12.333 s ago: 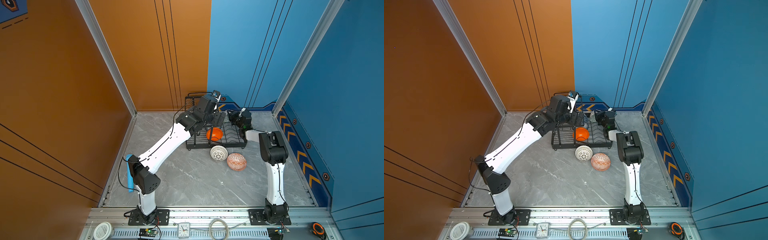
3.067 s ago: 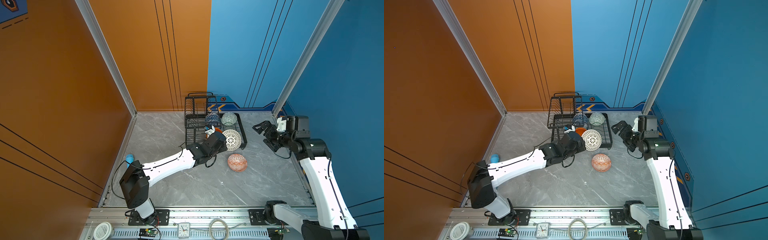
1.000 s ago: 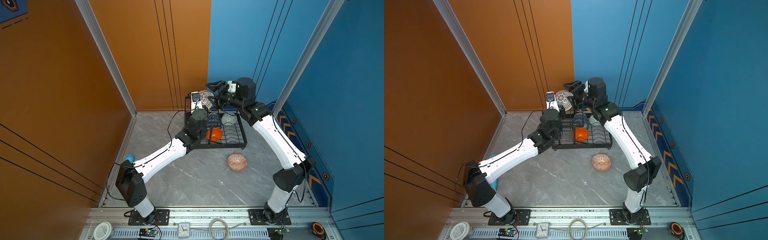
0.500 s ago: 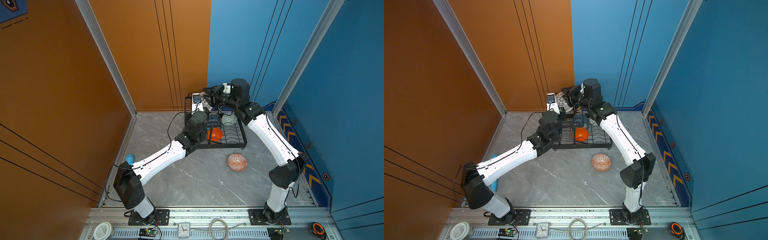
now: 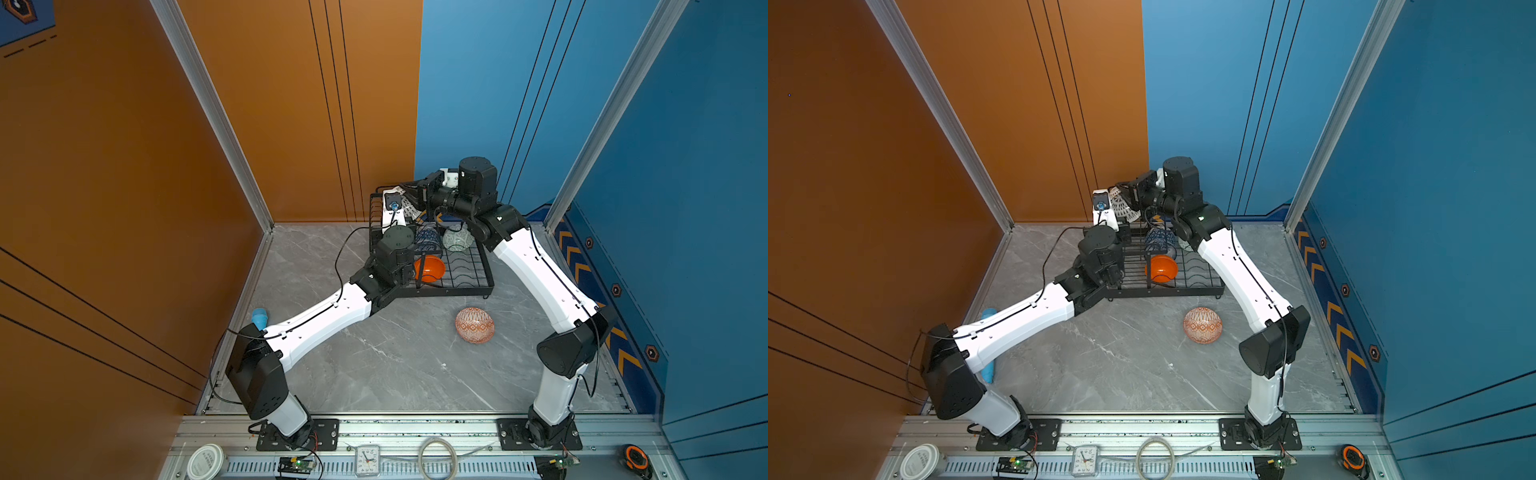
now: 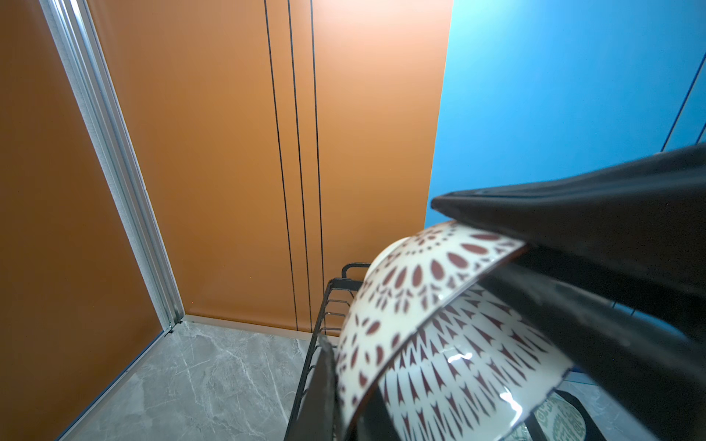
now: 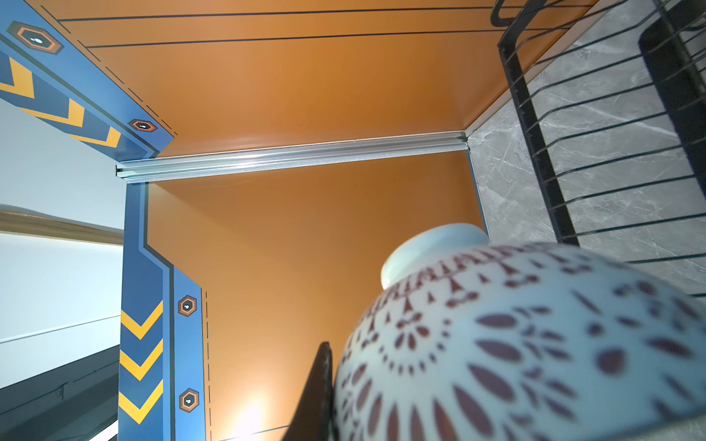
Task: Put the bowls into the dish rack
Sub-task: 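Close the right gripper on the white lattice bowl held by the left gripper, then open the left gripper and draw back while the right gripper carries the bowl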
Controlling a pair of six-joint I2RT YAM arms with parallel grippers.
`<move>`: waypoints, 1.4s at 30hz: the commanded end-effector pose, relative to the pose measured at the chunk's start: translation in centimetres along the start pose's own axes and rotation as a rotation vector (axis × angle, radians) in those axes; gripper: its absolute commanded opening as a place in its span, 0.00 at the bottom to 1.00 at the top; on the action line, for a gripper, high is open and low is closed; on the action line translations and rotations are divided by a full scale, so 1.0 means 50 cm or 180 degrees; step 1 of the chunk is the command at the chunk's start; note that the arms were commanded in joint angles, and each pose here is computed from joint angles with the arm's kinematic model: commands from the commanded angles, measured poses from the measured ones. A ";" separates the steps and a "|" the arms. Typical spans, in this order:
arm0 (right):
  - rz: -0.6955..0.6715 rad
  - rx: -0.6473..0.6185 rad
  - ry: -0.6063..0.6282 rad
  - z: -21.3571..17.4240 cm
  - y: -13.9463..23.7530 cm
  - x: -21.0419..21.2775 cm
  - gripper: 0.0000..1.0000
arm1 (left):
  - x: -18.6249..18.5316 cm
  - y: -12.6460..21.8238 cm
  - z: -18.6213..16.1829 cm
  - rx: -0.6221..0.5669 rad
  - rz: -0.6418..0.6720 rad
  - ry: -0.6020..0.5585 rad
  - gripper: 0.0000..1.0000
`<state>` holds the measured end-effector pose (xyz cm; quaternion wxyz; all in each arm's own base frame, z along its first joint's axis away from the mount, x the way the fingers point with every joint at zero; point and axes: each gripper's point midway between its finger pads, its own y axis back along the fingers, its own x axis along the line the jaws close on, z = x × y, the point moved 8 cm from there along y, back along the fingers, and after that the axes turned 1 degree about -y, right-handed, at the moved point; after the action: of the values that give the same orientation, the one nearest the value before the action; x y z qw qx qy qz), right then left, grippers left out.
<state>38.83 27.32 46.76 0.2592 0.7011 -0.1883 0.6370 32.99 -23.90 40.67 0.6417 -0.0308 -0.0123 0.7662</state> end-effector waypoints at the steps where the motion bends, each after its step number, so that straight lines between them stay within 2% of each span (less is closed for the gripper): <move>1: 0.0212 -0.0177 0.0369 0.027 0.024 0.037 0.00 | 0.011 0.032 0.064 -0.0209 -0.0116 0.0321 0.08; 8: 0.0224 -0.0223 0.0446 0.038 0.041 0.042 0.00 | 0.012 0.033 0.069 -0.0214 -0.0086 0.0362 0.37; 20: 0.0266 -0.0363 0.0492 0.072 0.085 0.043 0.00 | 0.025 0.066 0.071 -0.0134 -0.0194 0.0393 0.62; 24: 0.0277 -0.0387 0.0521 0.078 0.104 0.043 0.00 | 0.028 0.079 0.074 -0.0069 -0.0279 0.0404 0.84; 25: 0.0277 -0.0400 0.0529 0.080 0.110 0.042 0.00 | 0.028 0.083 0.076 -0.0046 -0.0308 0.0421 0.99; 32: 0.0276 -0.0510 0.0527 0.099 0.152 0.024 0.00 | 0.020 0.101 0.065 0.0142 -0.0448 0.0465 0.98; 38: 0.0305 -0.0631 0.0580 0.108 0.203 0.022 0.00 | -0.012 0.117 0.067 0.0300 -0.0890 0.0435 0.98; 42: 0.0240 -0.0750 0.0541 0.131 0.230 -0.007 0.00 | -0.030 0.121 0.065 0.0442 -0.1141 0.0399 0.98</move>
<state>38.21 15.34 45.20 0.3496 0.6416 -0.2393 0.6394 27.60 -25.61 42.78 0.7387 -0.0350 0.0590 0.6706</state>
